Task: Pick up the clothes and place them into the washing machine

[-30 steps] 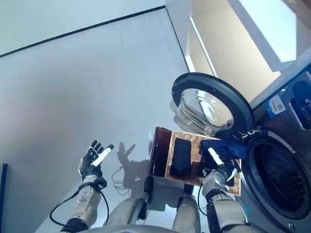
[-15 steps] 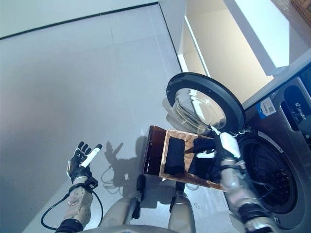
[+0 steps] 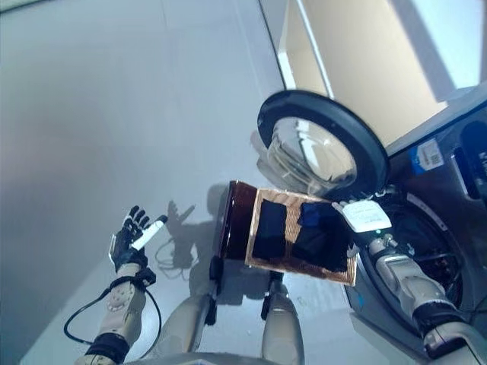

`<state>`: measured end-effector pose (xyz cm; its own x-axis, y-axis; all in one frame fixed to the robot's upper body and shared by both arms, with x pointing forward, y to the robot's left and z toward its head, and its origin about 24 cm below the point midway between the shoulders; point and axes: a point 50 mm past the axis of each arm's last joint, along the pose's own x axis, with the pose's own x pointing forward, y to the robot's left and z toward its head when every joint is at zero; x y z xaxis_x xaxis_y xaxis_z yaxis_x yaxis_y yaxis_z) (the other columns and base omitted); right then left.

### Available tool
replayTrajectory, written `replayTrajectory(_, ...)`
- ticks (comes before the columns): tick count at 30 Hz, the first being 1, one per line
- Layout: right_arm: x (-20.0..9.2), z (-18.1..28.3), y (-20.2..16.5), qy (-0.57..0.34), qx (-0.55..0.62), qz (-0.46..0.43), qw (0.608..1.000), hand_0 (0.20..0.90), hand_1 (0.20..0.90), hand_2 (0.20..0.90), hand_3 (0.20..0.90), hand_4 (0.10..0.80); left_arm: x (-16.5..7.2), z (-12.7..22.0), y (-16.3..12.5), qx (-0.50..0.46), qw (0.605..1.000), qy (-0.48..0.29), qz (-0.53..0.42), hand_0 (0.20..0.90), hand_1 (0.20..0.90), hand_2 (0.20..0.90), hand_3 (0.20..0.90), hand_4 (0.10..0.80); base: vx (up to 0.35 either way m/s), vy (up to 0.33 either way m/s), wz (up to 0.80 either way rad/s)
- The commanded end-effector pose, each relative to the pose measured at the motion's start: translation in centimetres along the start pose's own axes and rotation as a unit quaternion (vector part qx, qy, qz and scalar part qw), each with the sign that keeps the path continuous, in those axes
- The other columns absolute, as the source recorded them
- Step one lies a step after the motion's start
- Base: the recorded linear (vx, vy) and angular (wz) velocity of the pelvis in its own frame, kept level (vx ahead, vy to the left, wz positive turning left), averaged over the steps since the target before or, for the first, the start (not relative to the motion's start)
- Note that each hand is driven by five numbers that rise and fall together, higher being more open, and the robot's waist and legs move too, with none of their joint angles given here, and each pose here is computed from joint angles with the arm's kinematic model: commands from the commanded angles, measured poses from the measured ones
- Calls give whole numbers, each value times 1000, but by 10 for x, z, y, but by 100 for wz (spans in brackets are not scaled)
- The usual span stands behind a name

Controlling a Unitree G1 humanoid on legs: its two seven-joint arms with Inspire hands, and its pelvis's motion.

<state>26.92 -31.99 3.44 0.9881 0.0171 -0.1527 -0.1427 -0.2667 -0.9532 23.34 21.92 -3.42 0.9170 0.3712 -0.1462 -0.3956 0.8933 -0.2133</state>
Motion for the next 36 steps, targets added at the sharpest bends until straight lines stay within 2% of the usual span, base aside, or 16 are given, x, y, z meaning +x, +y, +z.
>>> replayTrajectory(1, 10, -26, -38, 31, -33, -79, 996, 900, 900, 900, 900, 800, 9, 46, 6, -8, 993, -119, 6, 900, 900, 900, 900, 800, -71, -59, 21)
replayTrajectory(4, 22, -23, -53, 34, -29, -107, 993, 900, 900, 900, 900, 800, 12, 67, -5, -29, 986, -165, -4, 900, 900, 900, 900, 800, -62, -23, 26)
replayTrajectory(10, 35, -23, -60, 55, -16, -122, 991, 900, 900, 900, 900, 800, 10, 82, -14, -36, 979, -197, -24, 900, 900, 900, 900, 800, 20, 11, 10)
replayTrajectory(14, 44, -17, -61, 56, -22, -116, 991, 900, 900, 900, 900, 800, 8, 83, -10, -40, 979, -201, -17, 900, 900, 900, 900, 800, 26, 48, 0)
replayTrajectory(28, 47, -17, -50, 68, -31, -86, 993, 900, 900, 900, 900, 800, 7, 87, -6, -43, 976, -214, -1, 900, 900, 900, 900, 800, -7, 8, -1)
replayTrajectory(36, 45, -18, -31, 84, -39, -42, 995, 900, 900, 900, 900, 800, 7, 87, -7, -43, 976, -214, -2, 900, 900, 900, 900, 800, -26, -10, 2)
